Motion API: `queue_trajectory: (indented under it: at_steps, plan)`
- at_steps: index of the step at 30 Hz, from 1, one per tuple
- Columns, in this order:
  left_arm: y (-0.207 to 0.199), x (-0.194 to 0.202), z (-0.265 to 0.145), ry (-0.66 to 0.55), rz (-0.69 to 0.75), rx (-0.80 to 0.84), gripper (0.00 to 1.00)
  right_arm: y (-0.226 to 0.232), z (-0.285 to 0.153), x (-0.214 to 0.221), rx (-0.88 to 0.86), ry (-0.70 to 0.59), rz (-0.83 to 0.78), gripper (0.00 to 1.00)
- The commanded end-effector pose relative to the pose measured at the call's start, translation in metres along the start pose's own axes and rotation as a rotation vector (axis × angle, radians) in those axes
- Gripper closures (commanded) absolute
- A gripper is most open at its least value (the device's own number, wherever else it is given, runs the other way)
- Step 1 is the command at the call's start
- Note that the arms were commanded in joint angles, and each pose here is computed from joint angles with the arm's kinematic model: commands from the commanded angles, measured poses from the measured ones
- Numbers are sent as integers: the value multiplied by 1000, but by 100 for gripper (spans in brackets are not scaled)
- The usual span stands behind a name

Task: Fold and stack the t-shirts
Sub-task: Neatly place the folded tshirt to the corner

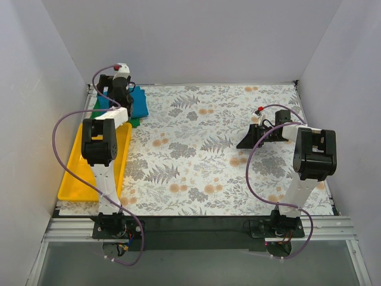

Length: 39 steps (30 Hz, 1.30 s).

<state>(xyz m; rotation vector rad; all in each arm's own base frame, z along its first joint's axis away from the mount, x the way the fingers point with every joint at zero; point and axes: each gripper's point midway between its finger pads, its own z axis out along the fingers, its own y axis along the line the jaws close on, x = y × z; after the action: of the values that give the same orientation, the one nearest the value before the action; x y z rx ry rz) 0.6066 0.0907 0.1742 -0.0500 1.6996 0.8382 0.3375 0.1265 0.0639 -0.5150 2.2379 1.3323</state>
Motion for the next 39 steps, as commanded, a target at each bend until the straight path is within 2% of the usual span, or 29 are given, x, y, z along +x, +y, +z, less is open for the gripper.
queue_trajectory:
  at_steps: [1,5,6,9,11,12,13,14,15,16,17,18,21,24,26,27,30,34,39]
  plan:
    - [58,-25,7,0,-187,-205,10,5,-5,-11,-14,-20,-26,32]
    - [62,-42,1,8,-299,-166,9,6,-7,-14,0,-22,-49,32]
    - [58,-55,-4,22,-365,-95,8,6,-8,-14,9,-20,-67,32]
    - [59,-77,-27,78,-443,39,9,8,-11,-16,18,-16,-103,32]
    - [42,-89,-49,107,-512,208,9,10,-14,-15,30,-6,-138,32]
    - [52,-99,-70,117,-533,259,9,10,-15,-14,32,0,-170,32]
    - [36,-96,-89,137,-549,374,9,12,-17,-12,39,9,-171,32]
    - [36,-95,-104,149,-600,413,9,12,-18,-11,42,13,-182,32]
    - [53,-113,-129,117,-644,445,9,13,-20,-10,53,24,-217,32]
    - [43,-94,-147,166,-661,500,9,12,-21,-8,65,30,-227,32]
    - [51,-116,-178,117,-710,605,9,13,-22,-2,73,44,-226,32]
    - [48,-118,-197,119,-724,683,9,14,-23,1,79,54,-234,32]
    - [42,-99,-258,187,-750,858,9,14,-31,15,124,100,-283,31]
    - [46,-76,-305,232,-767,943,9,18,-38,35,153,154,-324,31]
    - [57,-75,-327,191,-779,962,9,18,-48,41,216,186,-409,31]
    - [53,-61,-334,216,-777,966,9,18,-50,56,228,210,-425,31]
    - [58,-51,-346,213,-781,960,9,14,-72,55,408,207,-539,29]
    - [60,-52,-354,215,-800,978,9,24,-95,30,563,121,-673,25]
    - [62,-42,-352,252,-830,921,9,58,-112,5,611,10,-812,23]
